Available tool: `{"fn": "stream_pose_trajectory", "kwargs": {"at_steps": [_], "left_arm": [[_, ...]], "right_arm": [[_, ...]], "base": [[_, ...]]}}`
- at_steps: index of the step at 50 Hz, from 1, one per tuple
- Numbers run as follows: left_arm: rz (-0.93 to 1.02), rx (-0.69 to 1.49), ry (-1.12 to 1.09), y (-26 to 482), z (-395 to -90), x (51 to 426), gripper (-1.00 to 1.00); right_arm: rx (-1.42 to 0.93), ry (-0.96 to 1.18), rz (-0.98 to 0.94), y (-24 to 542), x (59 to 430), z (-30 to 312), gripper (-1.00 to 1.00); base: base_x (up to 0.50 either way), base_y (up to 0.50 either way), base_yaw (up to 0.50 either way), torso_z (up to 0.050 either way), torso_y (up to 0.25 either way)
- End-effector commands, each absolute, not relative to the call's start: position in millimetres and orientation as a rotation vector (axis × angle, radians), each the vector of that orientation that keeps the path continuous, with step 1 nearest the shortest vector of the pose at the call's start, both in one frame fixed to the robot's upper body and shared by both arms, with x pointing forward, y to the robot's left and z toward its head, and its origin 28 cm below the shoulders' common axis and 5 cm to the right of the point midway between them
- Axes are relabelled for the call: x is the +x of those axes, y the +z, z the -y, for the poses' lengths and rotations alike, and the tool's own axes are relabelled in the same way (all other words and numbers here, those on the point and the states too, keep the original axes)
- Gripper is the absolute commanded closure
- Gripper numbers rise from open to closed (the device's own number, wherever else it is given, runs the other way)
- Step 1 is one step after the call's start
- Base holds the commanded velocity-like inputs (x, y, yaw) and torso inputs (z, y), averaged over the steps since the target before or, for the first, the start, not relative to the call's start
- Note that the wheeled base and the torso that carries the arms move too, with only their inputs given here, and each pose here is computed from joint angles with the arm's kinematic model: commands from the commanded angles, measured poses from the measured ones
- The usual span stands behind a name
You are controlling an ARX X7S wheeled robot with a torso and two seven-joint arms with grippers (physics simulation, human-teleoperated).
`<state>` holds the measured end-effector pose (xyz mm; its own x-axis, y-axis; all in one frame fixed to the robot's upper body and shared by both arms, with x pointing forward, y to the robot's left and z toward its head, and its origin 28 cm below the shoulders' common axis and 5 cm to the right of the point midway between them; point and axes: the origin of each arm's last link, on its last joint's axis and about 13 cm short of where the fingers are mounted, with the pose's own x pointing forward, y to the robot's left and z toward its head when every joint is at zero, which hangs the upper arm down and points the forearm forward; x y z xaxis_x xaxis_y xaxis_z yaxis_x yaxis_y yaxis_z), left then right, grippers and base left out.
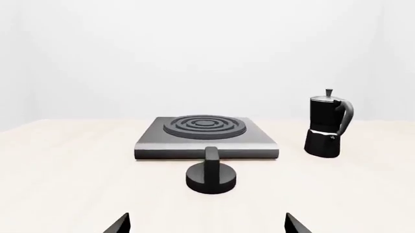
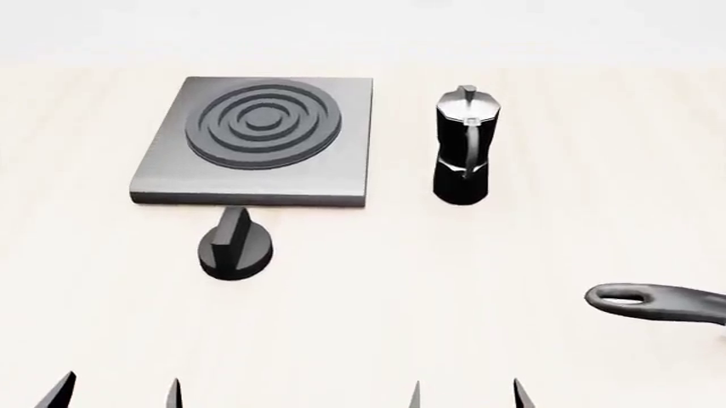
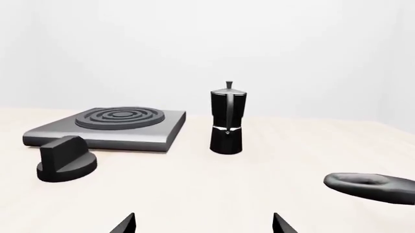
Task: Put the moka pot on the stove.
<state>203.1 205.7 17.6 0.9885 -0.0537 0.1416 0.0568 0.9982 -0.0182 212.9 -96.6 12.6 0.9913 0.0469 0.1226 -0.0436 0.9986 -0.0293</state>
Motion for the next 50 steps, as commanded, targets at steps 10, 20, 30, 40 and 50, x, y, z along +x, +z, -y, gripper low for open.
{"fn": "stream_pose_trajectory", "kwargs": {"at_steps": [10, 20, 30, 40, 50], "left_arm": [[0.147, -0.021, -0.056, 18.4, -205.9, 201.3, -1.0], [0.146, -0.021, -0.06, 18.4, -205.8, 199.6, -1.0], [0.148, -0.024, -0.06, 19.2, -206.5, 198.7, -1.0], [0.153, -0.021, -0.058, 20.3, -206.6, 198.7, -1.0], [0.156, -0.023, -0.058, 21.0, -207.1, 199.0, -1.0]], "right_arm": [[-0.026, 0.045, 0.131, 12.6, 213.1, 96.6, -1.0], [-0.029, 0.05, 0.136, 12.6, 213.2, 96.6, -1.0], [-0.029, 0.054, 0.135, 12.6, 213.2, 96.6, -1.0], [-0.024, 0.055, 0.136, 12.6, 213.2, 96.6, -1.0], [-0.02, 0.056, 0.134, 12.6, 213.1, 96.5, -1.0]], "base": [[0.21, 0.0, 0.0, 0.0, 0.0], [0.23, 0.0, 0.0, 0.0, 0.0], [0.23, 0.0, 0.0, 0.0, 0.0], [0.23, 0.0, 0.0, 0.0, 0.0], [0.23, 0.0, 0.0, 0.0, 0.0]]}}
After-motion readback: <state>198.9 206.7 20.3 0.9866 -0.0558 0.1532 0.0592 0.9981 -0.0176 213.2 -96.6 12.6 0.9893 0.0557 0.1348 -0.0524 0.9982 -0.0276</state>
